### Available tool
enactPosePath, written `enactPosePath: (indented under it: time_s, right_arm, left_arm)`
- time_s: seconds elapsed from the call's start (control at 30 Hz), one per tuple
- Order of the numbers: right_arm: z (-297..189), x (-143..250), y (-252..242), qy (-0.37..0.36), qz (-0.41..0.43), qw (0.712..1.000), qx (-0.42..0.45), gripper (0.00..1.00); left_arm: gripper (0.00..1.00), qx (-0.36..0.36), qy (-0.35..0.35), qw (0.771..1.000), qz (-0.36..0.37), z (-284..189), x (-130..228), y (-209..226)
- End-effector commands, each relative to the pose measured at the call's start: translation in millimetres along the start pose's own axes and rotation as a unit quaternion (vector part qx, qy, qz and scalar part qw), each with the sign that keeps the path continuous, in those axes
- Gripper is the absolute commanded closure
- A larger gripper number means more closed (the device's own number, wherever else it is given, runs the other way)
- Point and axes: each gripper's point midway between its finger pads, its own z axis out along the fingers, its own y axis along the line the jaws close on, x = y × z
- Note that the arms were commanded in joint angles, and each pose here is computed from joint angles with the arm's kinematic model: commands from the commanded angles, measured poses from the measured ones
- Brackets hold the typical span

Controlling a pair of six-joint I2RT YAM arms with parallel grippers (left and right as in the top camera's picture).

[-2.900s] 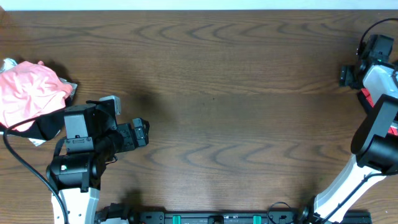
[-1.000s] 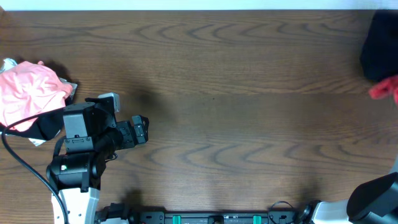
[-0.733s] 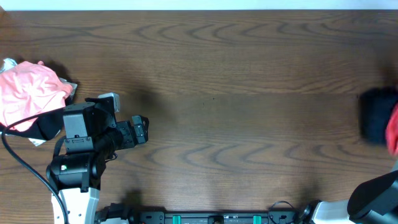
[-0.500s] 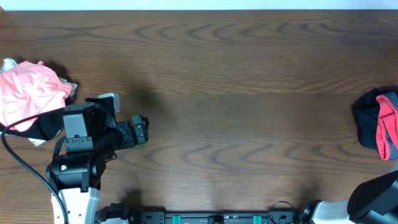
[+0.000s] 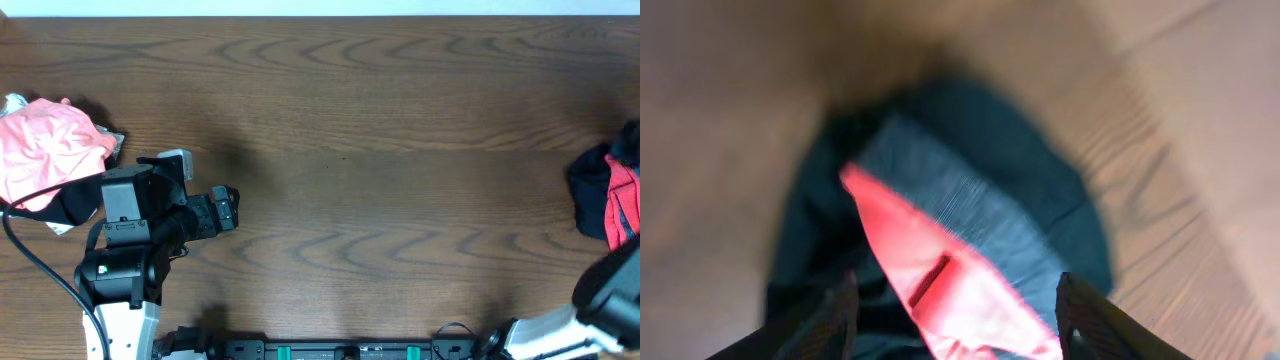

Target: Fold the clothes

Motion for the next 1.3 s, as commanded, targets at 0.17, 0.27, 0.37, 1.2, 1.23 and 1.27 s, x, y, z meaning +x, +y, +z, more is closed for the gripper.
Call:
enactPosePath:
  time_s: [0.17, 0.27, 0.37, 1.2, 1.23, 1.27]
  right_arm:
    - [47.3, 22.2, -8.9, 0.048, 0.008, 0.998, 0.026, 0.38]
    - [49.7, 19.3, -14.8, 0.042, 0.018, 0.999, 0.029, 0.38]
    - [50.5, 18.2, -17.5, 0.040, 0.016, 0.999, 0.030, 0.38]
    - [50.3, -4.1, -21.8, -0.002, 0.033, 0.999, 0.030, 0.37]
    - [50.8, -1.7, -24.9, 0.003, 0.033, 0.999, 0.034, 0.38]
    - [51.6, 0.6, -30.5, 0.007, 0.035, 0.998, 0.045, 0.39]
  left_arm:
    - [0.02, 0.010, -0.008, 1.000, 0.000, -4.5, -6.0, -6.2]
    - [0.02, 0.010, -0.009, 1.000, 0.000, -4.5, -6.1, -6.1]
    - [0.02, 0.010, -0.008, 1.000, 0.000, -4.4, -6.1, -6.1]
    - [0.02, 0.010, -0.009, 1.000, 0.001, -4.4, -6.2, -6.1]
    - [0.02, 0.010, -0.008, 1.000, 0.000, -4.4, -6.1, -6.1]
    - [0.02, 0.010, -0.009, 1.000, 0.001, -4.5, -6.1, -6.1]
